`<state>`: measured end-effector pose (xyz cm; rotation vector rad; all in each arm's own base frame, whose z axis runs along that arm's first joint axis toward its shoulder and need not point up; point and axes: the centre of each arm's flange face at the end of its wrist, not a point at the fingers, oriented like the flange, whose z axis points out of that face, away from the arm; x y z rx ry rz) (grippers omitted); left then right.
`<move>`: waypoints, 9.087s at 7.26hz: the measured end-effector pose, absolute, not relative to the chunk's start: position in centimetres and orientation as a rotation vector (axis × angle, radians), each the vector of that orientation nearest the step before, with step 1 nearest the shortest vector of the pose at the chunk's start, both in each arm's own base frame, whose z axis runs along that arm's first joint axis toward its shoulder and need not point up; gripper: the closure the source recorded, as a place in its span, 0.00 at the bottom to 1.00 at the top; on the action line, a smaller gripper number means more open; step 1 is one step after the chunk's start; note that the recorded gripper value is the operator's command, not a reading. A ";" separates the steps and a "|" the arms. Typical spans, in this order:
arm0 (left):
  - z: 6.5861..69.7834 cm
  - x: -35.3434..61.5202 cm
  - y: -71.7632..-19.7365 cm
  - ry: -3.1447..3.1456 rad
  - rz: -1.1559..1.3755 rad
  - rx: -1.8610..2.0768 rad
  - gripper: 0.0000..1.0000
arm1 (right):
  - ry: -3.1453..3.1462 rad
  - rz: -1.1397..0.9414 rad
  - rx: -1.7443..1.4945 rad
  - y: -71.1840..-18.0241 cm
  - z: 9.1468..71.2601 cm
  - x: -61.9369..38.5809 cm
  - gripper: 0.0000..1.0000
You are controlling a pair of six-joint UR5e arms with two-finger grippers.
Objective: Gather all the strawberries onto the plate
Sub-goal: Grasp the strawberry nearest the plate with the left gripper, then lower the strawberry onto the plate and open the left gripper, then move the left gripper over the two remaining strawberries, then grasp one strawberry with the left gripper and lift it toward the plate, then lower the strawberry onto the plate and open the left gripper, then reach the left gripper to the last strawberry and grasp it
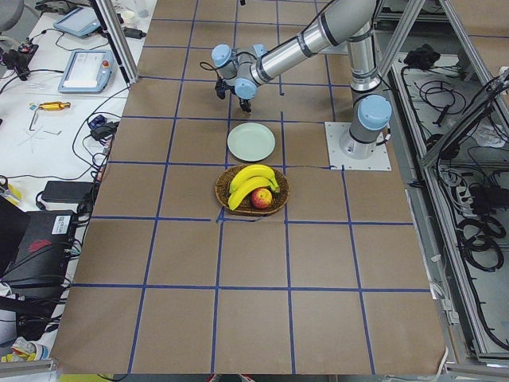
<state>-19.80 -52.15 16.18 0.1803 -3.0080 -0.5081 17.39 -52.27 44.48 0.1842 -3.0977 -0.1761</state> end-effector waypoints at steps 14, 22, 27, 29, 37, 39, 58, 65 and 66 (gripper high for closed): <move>21.3 -1.6 -54.4 -3.141 -0.729 -0.156 0.00 | -3.095 -0.178 0.150 -52.3 44.4 17.5 0.00; 24.0 -19.1 -54.5 -3.022 -0.501 0.186 0.05 | -3.094 -0.189 0.152 -52.3 43.6 17.5 0.00; 19.5 -25.7 -53.2 -2.910 -0.509 -0.193 0.08 | -3.091 -0.211 0.149 -52.1 42.5 17.5 0.00; 17.9 -26.5 -53.5 -2.885 -0.493 -0.210 0.22 | -3.090 -0.214 0.150 -52.1 42.5 17.5 0.00; 17.0 -26.8 -53.4 -2.870 -0.510 -0.286 0.22 | -3.090 -0.217 0.148 -52.2 42.4 17.4 0.00; 17.8 -26.7 -53.1 -2.865 -0.516 -0.311 0.23 | -3.091 -0.221 0.148 -52.3 42.2 17.5 0.00; 22.0 -0.7 -54.6 -3.073 -0.800 -0.545 0.37 | -3.088 -0.222 0.144 -52.4 42.1 17.3 0.00; 25.3 -7.0 -56.6 -3.071 -0.534 -0.312 0.11 | -3.089 -0.222 0.146 -52.4 42.1 17.3 0.00; 25.7 -10.2 -56.7 -3.049 -0.491 -0.177 0.11 | -3.087 -0.221 0.147 -52.4 42.2 17.2 0.00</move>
